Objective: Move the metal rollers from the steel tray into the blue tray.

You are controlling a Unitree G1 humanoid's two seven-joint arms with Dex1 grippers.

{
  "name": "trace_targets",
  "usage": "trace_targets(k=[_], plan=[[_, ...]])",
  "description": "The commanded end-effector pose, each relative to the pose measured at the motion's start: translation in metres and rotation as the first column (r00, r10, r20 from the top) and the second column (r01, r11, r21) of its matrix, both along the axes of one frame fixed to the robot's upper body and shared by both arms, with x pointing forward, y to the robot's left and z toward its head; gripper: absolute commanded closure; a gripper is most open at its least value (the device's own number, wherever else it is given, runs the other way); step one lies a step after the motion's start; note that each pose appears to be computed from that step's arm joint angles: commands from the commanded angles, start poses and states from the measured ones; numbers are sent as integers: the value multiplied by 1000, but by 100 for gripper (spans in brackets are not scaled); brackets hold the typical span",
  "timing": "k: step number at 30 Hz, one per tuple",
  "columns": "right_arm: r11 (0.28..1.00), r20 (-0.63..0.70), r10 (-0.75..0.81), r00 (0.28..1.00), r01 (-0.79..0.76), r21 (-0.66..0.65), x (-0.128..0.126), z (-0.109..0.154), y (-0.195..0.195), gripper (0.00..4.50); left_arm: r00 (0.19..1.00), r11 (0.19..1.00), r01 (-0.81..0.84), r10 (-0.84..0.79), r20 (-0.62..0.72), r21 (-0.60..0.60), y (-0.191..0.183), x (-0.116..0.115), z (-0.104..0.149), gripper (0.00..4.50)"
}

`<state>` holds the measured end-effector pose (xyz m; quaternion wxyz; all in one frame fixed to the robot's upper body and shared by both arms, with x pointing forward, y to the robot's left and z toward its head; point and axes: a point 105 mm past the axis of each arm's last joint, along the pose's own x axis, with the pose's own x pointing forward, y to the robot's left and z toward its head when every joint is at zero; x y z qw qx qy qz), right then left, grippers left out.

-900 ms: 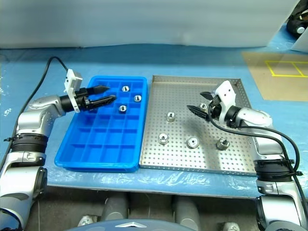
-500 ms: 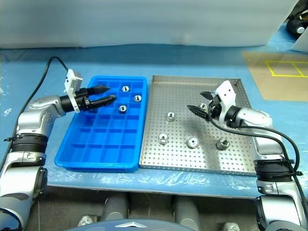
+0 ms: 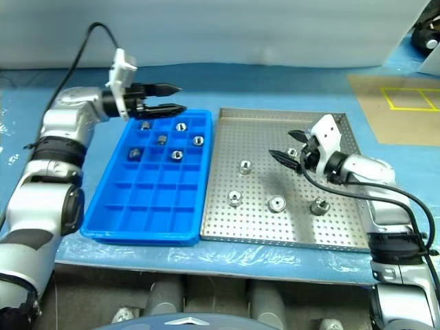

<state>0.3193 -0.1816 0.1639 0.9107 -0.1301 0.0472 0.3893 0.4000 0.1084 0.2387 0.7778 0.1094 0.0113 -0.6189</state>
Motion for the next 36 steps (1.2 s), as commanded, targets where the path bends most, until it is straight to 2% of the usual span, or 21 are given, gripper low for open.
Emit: trace_targets(k=[1, 5, 11, 16, 26, 36], plan=[[998, 31, 47, 998, -47, 29, -19, 23, 4, 47, 994, 987, 112, -111, -8, 112, -20, -4, -11, 48], [1000, -10, 15, 1000, -15, 5, -37, 22, -7, 47, 974, 943, 222, -223, -24, 247, -63, -11, -42, 48], [995, -106, 95, 990, -97, -10, -75, 14, 14, 47, 948, 869, 309, -314, -51, 386, -96, -23, -79, 48], [997, -101, 45, 994, -50, -51, -83, 13, 14, 47, 961, 816, 234, -277, 1, 528, -109, -19, -109, 48], [998, -96, -41, 995, 36, -59, -92, 11, 7, 47, 986, 833, 71, -143, 90, 549, -117, -7, -127, 48], [992, -81, -106, 991, 100, -80, -93, 6, 0, 47, 988, 795, 72, -138, 64, 602, -115, -12, -151, 48]])
